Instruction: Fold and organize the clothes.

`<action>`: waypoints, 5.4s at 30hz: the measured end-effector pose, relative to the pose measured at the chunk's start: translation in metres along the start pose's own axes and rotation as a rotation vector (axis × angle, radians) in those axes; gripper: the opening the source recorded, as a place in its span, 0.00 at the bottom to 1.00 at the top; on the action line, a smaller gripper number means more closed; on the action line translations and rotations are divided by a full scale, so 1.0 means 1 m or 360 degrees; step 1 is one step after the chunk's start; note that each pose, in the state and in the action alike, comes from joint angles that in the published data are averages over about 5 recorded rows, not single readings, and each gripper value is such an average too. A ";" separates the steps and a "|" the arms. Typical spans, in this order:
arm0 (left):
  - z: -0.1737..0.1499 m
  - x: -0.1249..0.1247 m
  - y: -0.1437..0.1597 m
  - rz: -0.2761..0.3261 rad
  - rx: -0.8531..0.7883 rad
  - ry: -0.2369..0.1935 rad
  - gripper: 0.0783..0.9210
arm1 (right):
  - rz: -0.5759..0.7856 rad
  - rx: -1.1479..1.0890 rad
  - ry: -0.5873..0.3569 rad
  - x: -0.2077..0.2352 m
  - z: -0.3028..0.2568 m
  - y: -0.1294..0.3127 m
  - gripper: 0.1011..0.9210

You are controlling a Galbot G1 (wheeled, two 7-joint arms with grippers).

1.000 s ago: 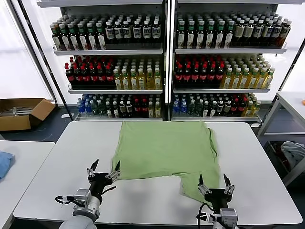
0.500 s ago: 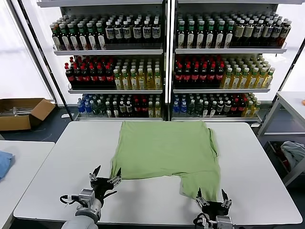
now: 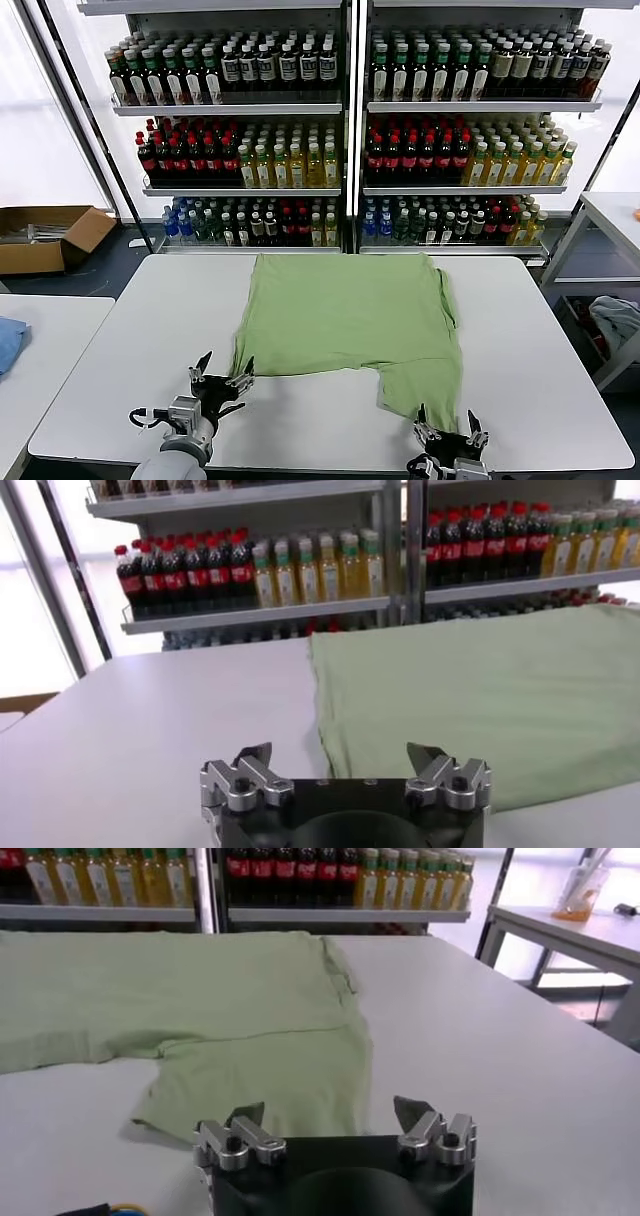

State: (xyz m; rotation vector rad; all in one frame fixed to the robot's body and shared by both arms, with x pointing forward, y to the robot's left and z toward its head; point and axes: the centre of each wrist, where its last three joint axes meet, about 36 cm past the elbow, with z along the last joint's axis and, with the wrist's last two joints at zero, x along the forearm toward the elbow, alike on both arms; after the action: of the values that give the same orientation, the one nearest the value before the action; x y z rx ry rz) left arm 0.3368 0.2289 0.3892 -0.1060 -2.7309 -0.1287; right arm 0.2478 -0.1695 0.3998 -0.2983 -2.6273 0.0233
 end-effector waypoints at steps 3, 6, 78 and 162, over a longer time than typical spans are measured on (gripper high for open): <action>0.003 0.000 -0.001 0.0008 -0.0004 0.0015 0.88 | -0.0003 -0.0006 0.0007 0.000 0.002 0.001 0.88; 0.007 0.000 -0.002 0.0021 -0.0014 0.0031 0.88 | -0.0006 -0.0013 0.0017 0.000 0.004 0.001 0.88; -0.050 -0.057 -0.010 0.0105 0.0113 -0.0269 0.01 | -0.0178 0.0216 -0.0544 -0.135 -0.105 -0.017 0.01; -0.058 -0.120 0.008 0.0020 0.0009 -0.0026 0.88 | 0.0028 0.0107 -0.0157 -0.188 -0.099 -0.026 0.88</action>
State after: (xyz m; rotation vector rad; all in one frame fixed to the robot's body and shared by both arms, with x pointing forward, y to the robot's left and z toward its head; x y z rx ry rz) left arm 0.4707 0.2244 0.3953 -0.1230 -2.7465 -0.1175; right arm 0.4498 -0.2393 0.3998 -0.3042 -2.7150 0.1355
